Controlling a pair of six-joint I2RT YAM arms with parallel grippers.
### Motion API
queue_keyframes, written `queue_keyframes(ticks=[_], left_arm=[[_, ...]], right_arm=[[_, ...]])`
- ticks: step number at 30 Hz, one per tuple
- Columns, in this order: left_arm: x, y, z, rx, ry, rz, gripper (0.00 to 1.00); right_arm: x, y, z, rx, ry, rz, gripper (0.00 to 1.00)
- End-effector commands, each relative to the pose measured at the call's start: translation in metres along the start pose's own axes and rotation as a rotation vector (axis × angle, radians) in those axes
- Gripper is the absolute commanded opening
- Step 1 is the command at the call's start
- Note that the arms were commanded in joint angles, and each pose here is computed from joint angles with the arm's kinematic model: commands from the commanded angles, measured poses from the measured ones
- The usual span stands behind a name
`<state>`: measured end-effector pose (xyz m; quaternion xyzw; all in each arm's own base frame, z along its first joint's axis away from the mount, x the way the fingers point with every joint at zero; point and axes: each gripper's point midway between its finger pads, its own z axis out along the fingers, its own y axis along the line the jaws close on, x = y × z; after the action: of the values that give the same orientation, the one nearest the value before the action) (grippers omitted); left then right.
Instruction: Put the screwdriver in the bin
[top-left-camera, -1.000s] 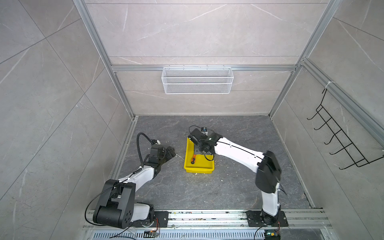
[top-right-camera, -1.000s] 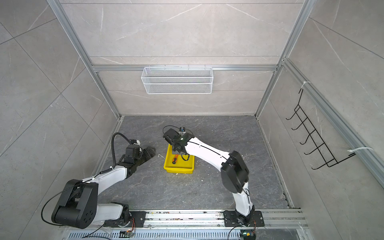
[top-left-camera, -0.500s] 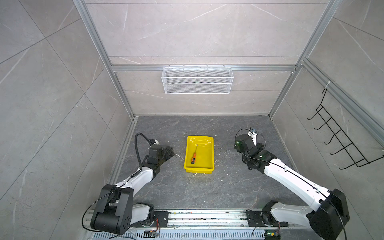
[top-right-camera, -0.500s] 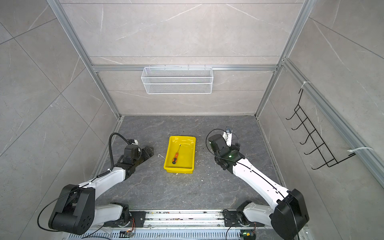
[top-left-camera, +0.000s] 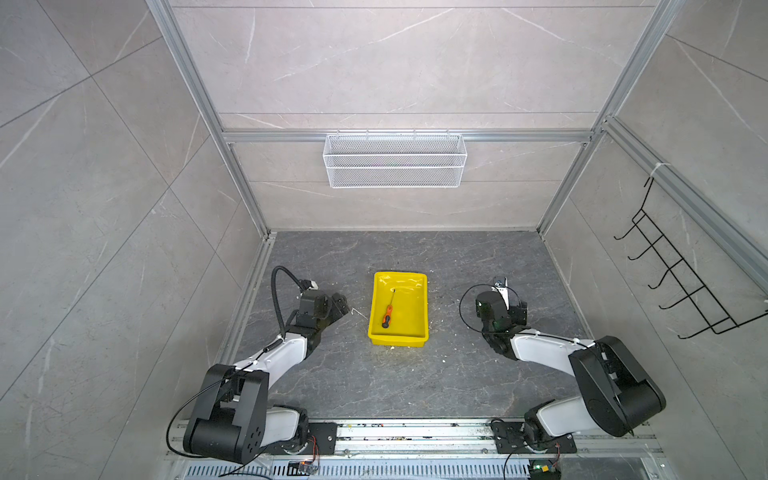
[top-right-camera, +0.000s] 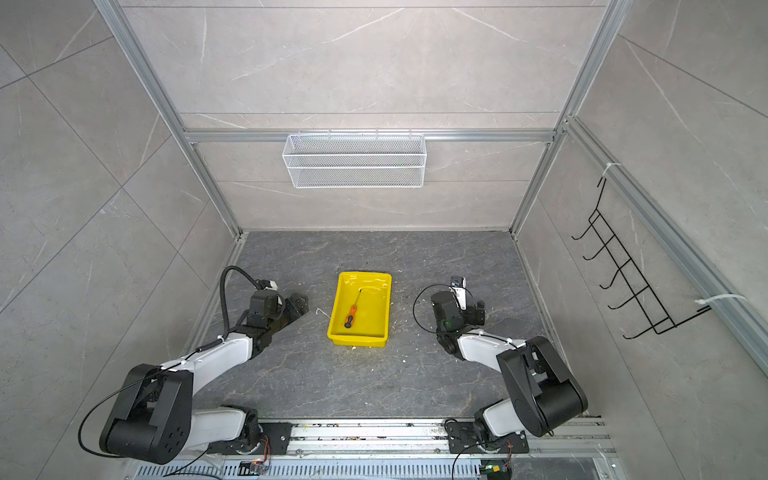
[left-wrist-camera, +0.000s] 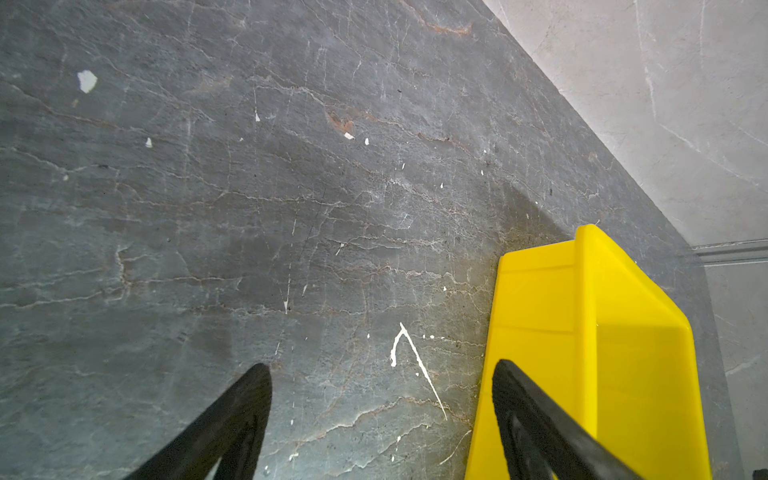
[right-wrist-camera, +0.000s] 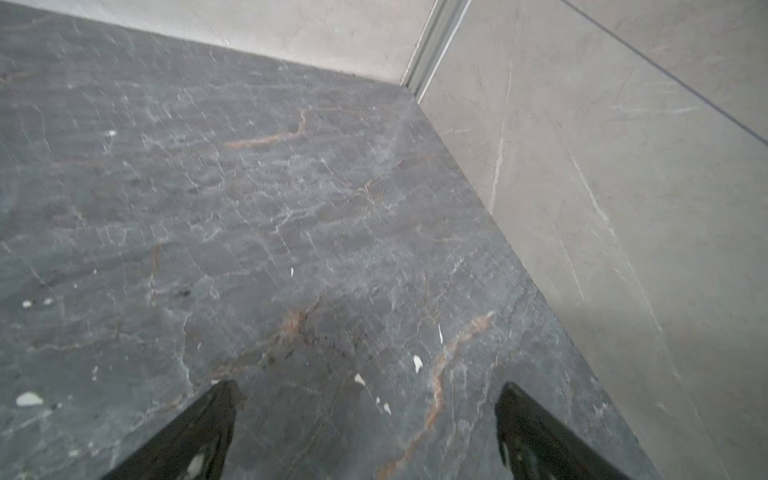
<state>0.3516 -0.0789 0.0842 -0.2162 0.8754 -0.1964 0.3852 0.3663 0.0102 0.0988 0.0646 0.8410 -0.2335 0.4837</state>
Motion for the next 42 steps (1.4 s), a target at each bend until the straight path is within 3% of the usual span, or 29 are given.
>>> queue_keyframes(ticks=[1,3,7,11,12,14,16,17,21,25,31,34,35,39,42], left_arm=[[-0.01,-0.009,-0.001,0.026,-0.019,-0.011,0.86],[-0.01,-0.016,-0.002,0.053,-0.01,-0.015,0.86],[-0.009,-0.019,-0.001,0.068,0.002,-0.022,0.86],[-0.008,-0.017,0.002,0.058,0.006,-0.03,0.86],[-0.007,-0.015,0.004,0.05,0.01,-0.038,0.86],[-0.003,-0.01,0.007,0.024,0.025,-0.071,0.86],[0.0,-0.008,0.01,0.022,0.035,-0.081,0.87],[0.001,-0.011,0.012,0.038,0.037,-0.068,0.99],[-0.002,-0.027,0.012,0.088,0.069,0.088,1.0],[-0.018,-0.018,-0.007,-0.042,0.08,0.241,1.0],[-0.06,0.018,-0.055,-0.319,-0.082,0.434,1.0],[-0.076,0.047,-0.074,-0.457,-0.268,0.474,1.0],[-0.074,0.051,-0.072,-0.453,-0.316,0.532,1.0],[-0.041,0.036,-0.058,-0.218,-0.461,0.836,1.0],[-0.037,0.039,-0.056,-0.212,-0.489,0.853,1.0]], right_arm=[[-0.02,0.025,0.012,-0.172,-0.027,-0.023,0.99],[-0.024,0.049,0.013,-0.326,-0.101,-0.081,0.99],[-0.018,0.029,0.025,-0.316,-0.054,0.025,0.99],[-0.006,0.013,0.017,-0.388,-0.138,0.145,1.0],[-0.01,0.011,0.015,-0.386,-0.22,0.172,1.0],[-0.005,0.011,0.016,-0.38,-0.167,0.152,1.0],[-0.009,0.011,0.017,-0.377,-0.202,0.153,0.99],[-0.008,0.012,0.016,-0.382,-0.188,0.149,1.0],[-0.007,0.014,0.016,-0.388,-0.185,0.14,1.0],[-0.007,0.014,0.016,-0.388,-0.185,0.139,1.0],[-0.008,0.014,0.016,-0.389,-0.187,0.141,1.0],[-0.008,0.014,0.016,-0.388,-0.186,0.14,1.0],[-0.008,0.014,0.016,-0.388,-0.186,0.141,0.99],[-0.008,0.014,0.016,-0.389,-0.186,0.14,1.0],[-0.008,0.014,0.016,-0.388,-0.186,0.141,0.99]])
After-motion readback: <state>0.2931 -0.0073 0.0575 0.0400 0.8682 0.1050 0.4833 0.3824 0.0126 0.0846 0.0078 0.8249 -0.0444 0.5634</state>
